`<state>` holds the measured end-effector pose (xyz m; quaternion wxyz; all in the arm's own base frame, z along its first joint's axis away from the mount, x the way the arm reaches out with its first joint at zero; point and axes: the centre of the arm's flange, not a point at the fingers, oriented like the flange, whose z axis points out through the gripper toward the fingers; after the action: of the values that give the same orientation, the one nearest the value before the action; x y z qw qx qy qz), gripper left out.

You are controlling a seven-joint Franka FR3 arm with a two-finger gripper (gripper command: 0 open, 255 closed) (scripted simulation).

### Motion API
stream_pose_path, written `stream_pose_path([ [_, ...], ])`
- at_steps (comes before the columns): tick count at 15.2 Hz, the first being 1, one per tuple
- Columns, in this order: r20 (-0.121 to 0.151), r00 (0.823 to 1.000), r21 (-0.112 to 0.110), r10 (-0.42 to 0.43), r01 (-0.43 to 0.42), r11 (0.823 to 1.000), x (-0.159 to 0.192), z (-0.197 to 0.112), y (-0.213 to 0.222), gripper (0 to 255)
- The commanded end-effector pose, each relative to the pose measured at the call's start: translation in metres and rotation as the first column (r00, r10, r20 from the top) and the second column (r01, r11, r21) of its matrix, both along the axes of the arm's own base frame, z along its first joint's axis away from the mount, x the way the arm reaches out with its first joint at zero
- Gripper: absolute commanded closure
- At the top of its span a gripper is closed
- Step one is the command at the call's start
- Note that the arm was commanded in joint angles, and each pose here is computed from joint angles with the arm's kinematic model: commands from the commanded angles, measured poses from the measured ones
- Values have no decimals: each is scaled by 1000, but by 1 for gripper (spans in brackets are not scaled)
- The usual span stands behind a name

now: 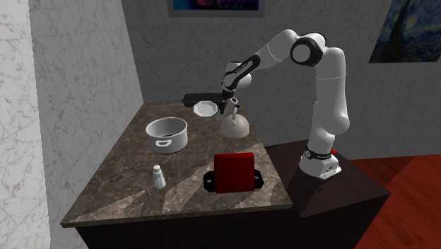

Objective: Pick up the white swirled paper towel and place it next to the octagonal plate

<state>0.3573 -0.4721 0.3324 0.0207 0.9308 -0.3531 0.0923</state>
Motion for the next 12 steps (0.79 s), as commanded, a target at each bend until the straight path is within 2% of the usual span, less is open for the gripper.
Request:
stream_pose_path([
  [1, -45, 999, 54, -5, 8, 998, -9, -32, 7, 255],
  [6, -45, 999, 54, -5, 8, 998, -9, -59, 7, 255],
  [12, -45, 999, 54, -5, 8, 998, -9, -59, 7, 255],
])
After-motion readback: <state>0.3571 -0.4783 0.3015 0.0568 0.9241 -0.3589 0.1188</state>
